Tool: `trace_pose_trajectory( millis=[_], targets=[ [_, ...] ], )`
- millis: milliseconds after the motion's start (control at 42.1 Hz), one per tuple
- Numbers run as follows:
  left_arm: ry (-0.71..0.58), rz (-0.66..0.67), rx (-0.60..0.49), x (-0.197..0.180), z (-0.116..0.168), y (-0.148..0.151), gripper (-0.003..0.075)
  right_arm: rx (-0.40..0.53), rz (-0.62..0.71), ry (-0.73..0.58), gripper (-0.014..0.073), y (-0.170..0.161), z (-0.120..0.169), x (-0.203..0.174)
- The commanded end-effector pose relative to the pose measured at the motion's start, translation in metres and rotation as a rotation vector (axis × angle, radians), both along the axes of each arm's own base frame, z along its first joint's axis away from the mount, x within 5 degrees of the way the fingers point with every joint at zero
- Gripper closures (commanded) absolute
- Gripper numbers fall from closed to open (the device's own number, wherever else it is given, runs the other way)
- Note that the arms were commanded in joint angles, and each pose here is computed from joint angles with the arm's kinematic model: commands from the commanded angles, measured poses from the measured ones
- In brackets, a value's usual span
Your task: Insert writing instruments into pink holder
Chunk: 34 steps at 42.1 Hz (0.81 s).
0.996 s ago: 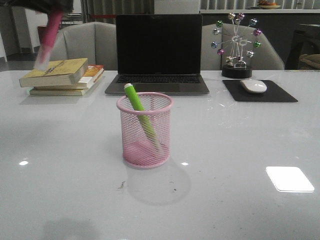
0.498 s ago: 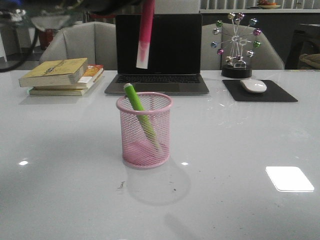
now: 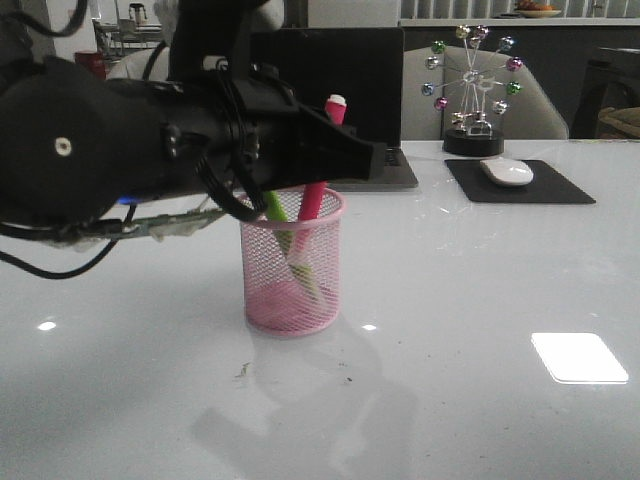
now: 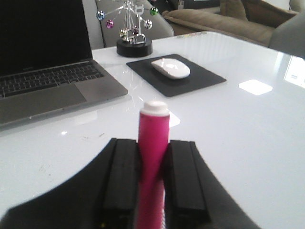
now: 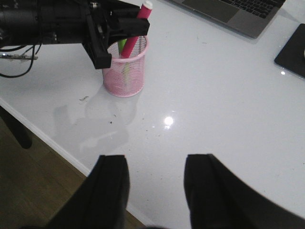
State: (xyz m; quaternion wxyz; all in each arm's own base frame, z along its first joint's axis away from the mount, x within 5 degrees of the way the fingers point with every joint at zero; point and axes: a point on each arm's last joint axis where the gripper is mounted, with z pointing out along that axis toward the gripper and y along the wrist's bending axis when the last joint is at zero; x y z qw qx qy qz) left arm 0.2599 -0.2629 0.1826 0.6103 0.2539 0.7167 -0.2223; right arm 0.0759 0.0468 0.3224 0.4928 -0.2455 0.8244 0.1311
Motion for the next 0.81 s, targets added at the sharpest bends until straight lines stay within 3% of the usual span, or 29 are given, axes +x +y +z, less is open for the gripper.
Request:
trace_pose_trajectory(
  millis=[0, 95, 190, 427, 783],
  targets=[
    [-0.111, 0.004, -0.103, 0.001, 0.028, -0.003, 0.0479, 0.039, 0.002, -0.100, 0.0192, 0.001, 0.015, 0.002],
    [-0.119, 0.004, -0.112, 0.000, 0.032, -0.002, 0.0337, 0.039, 0.002, -0.100, 0.0192, 0.001, 0.015, 0.002],
    [-0.108, -0.002, -0.110, -0.003, 0.042, 0.000, 0.0272, 0.039, 0.002, -0.100, 0.0192, 0.001, 0.015, 0.002],
    [-0.067, -0.041, -0.001, -0.021, 0.092, 0.022, 0.0275, 0.039, 0.002, -0.100, 0.0192, 0.001, 0.015, 0.002],
    [0.079, -0.121, 0.110, -0.086, 0.165, 0.087, 0.0275, 0.039, 0.002, -0.100, 0.0192, 0.001, 0.015, 0.002]
  ],
)
